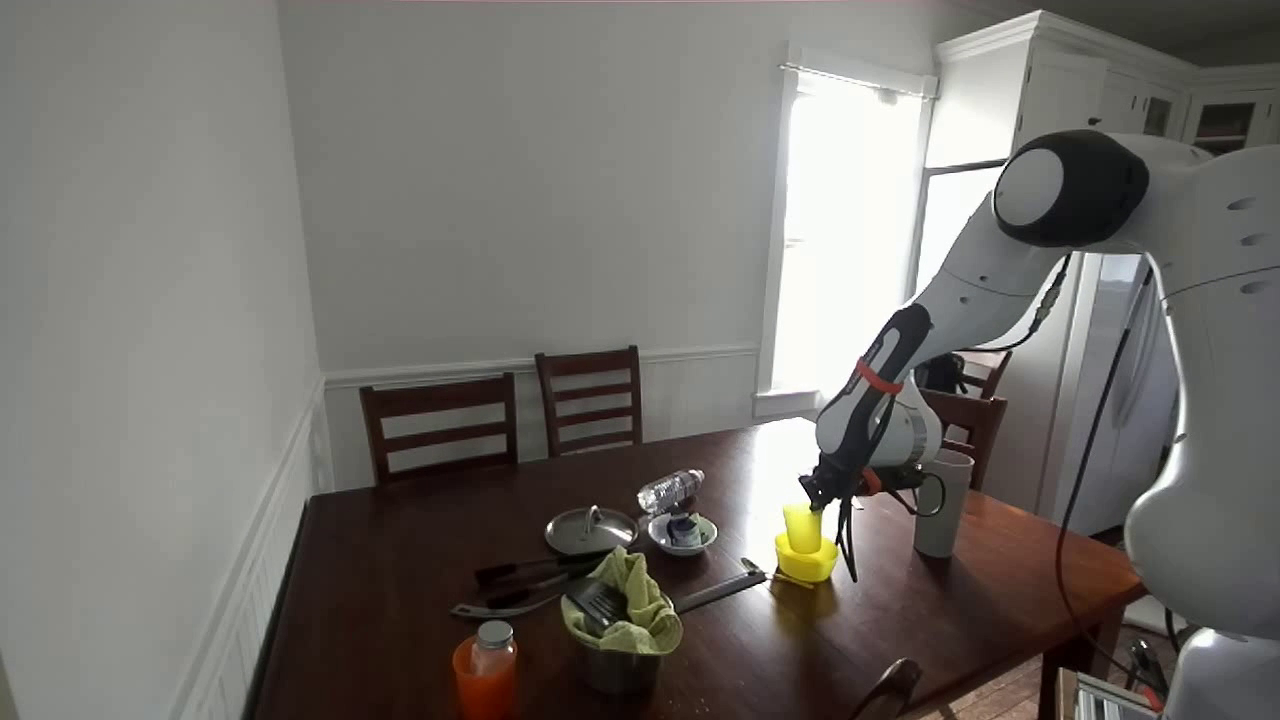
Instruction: Remove the spoon from the yellow cup, then remove the yellow cup from the yellow bowl
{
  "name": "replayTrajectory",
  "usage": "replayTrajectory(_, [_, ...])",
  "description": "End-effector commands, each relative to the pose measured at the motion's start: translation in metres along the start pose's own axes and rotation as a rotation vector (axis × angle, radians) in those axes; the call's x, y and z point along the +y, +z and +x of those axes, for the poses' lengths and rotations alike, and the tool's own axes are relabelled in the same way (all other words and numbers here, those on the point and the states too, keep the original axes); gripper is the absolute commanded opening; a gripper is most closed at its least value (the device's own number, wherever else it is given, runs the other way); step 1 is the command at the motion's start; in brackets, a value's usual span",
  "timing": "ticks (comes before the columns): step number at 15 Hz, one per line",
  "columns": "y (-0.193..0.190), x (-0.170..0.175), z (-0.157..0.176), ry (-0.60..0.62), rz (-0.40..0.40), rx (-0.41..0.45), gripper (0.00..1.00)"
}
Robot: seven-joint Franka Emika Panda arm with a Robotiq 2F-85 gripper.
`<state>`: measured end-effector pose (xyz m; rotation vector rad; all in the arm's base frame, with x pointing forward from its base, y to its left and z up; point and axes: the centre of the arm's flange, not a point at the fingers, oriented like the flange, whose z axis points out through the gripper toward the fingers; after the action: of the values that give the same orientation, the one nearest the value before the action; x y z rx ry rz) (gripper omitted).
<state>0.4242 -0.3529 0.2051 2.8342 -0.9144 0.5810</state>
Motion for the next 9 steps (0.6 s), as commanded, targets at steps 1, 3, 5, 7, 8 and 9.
replayTrajectory(1, [-0.034, 0.009, -0.001, -0.01, -0.027, 0.022, 0.03])
replayTrajectory(3, [-0.044, 0.022, 0.002, 0.002, -0.073, 0.057, 0.03])
replayTrajectory(5, [-0.046, 0.043, 0.005, 0.035, -0.102, 0.091, 0.03])
replayTrajectory(7, [-0.044, 0.059, 0.007, 0.056, -0.099, 0.121, 0.03])
replayTrajectory(8, [-0.041, 0.063, 0.008, 0.069, -0.107, 0.13, 0.03])
replayTrajectory(9, [-0.038, 0.066, 0.008, 0.081, -0.114, 0.13, 0.03])
